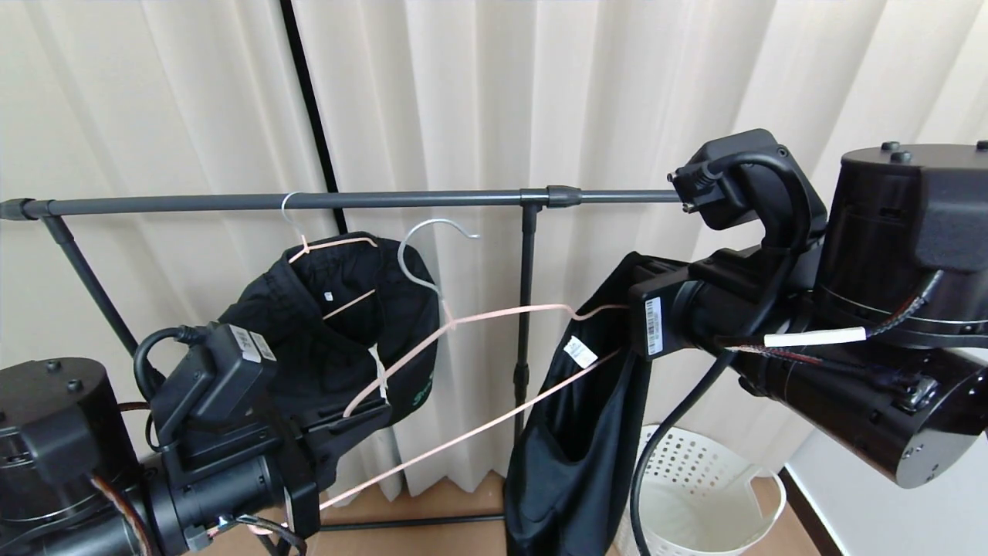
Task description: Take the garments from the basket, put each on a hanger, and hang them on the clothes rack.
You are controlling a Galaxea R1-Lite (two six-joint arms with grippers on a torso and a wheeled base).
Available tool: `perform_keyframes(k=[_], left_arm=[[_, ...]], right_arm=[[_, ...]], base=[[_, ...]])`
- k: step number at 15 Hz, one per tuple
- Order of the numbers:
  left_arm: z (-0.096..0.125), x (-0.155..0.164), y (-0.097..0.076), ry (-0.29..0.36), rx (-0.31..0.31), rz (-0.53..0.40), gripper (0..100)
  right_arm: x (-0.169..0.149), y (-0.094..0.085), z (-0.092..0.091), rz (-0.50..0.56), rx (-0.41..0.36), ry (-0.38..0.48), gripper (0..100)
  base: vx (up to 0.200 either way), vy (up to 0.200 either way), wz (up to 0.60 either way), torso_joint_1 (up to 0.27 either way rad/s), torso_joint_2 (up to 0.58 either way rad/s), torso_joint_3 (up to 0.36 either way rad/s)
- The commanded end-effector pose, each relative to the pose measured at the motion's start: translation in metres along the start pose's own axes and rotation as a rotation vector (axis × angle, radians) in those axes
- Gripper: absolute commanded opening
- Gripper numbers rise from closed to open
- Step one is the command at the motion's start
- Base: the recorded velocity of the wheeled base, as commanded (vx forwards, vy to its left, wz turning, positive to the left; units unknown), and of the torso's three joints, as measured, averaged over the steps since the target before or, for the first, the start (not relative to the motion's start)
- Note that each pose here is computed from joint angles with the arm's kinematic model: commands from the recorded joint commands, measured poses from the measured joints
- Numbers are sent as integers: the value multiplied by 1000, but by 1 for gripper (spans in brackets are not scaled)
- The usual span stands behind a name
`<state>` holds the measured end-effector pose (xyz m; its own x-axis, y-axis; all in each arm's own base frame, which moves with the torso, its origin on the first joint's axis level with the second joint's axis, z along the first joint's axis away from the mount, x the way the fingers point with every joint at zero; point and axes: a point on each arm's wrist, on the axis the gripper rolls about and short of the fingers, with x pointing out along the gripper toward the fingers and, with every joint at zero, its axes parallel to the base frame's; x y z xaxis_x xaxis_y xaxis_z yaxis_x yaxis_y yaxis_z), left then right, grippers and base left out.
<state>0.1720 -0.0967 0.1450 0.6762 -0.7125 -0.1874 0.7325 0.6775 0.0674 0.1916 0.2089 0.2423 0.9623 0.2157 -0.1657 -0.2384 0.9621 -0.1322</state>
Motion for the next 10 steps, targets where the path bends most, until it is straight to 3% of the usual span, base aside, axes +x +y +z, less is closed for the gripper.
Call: perform_keyframes(k=[1,7,9,10], left_arm=[[3,-3,8,-21,5,42,0],[9,0,15,-40,30,123,0],[11,4,17,-41,27,123,0],[12,10,17,-46,29,118,0]], right_arm=[[6,-1,-1,-22,-3,7,0],[19,-3,-1,-83,-1,14,0],[21,3,-4,-74,-11,24,0],[18,15,-6,-36,-24,27,0]], base=[[0,0,0,0,0,0],[0,0,0,0,0,0],[0,0,0,0,0,0],[0,0,0,0,0,0]])
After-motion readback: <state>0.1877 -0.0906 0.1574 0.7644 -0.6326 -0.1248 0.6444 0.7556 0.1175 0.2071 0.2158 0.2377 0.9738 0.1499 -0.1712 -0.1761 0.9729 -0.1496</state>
